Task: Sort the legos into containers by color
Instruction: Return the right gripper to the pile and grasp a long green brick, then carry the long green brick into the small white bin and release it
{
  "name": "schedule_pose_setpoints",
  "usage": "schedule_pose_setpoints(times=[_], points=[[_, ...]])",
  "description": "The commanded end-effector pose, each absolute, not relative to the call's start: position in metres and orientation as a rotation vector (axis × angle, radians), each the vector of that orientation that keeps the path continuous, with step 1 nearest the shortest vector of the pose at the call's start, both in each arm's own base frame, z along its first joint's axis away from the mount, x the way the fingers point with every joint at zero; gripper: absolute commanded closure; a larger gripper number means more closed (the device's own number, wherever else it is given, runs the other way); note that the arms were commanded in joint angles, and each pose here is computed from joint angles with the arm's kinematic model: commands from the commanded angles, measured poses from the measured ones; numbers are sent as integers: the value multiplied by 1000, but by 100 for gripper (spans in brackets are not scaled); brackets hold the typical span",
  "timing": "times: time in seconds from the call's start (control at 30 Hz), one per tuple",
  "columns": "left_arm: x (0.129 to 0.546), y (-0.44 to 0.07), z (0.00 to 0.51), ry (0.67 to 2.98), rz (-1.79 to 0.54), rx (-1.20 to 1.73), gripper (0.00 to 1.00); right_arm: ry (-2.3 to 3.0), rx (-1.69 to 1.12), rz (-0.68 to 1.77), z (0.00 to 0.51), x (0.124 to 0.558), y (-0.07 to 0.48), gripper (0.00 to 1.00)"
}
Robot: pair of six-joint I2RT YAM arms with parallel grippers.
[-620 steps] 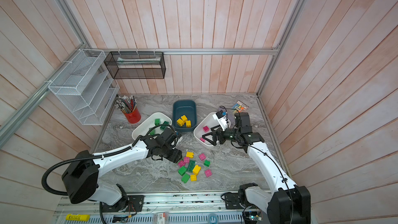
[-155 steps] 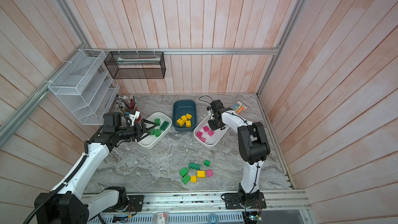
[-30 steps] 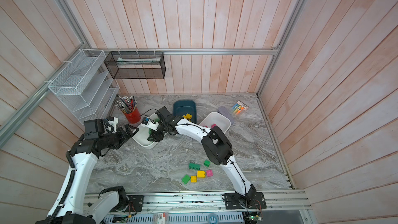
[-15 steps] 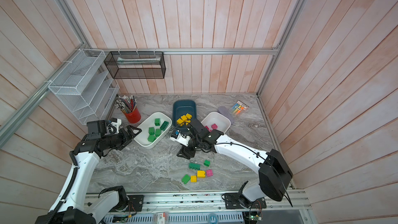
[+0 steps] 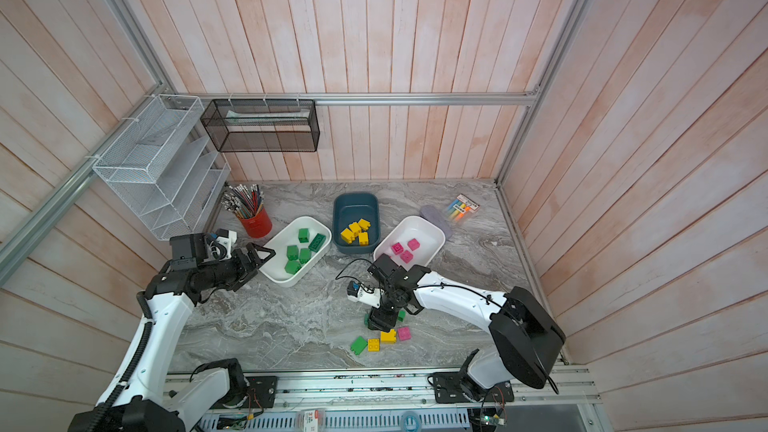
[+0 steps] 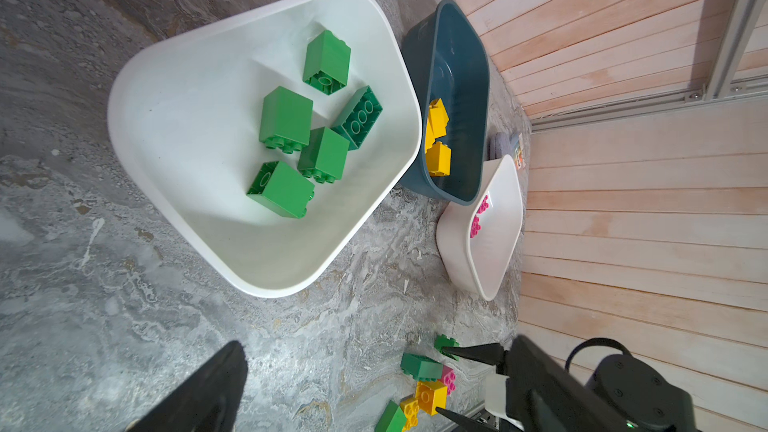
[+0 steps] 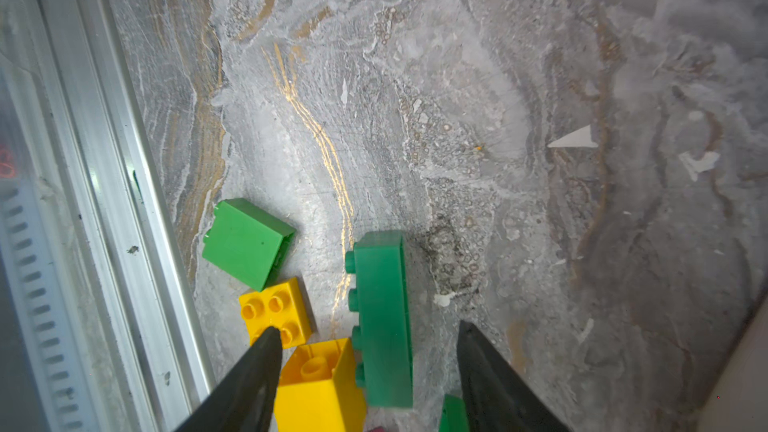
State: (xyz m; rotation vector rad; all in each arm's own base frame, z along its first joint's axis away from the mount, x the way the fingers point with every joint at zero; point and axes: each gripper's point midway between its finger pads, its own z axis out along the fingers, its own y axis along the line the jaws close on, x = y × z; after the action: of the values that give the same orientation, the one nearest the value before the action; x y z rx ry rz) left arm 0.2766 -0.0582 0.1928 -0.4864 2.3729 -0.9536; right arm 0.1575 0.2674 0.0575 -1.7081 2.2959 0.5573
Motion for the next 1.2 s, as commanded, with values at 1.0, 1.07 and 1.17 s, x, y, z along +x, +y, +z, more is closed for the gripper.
schedule_pose_setpoints(times=[1.0, 1.07, 1.17], points=[[275, -44, 194, 2366, -840, -562, 0, 1862, -1388, 1077, 172, 276, 476, 80], [273, -43, 194, 2365, -839, -570, 0, 1863, -1377, 1121, 165, 280, 497, 80], [272, -43, 197, 2364, -838, -567, 0, 1856, -1395, 1164, 155, 277, 525, 79]])
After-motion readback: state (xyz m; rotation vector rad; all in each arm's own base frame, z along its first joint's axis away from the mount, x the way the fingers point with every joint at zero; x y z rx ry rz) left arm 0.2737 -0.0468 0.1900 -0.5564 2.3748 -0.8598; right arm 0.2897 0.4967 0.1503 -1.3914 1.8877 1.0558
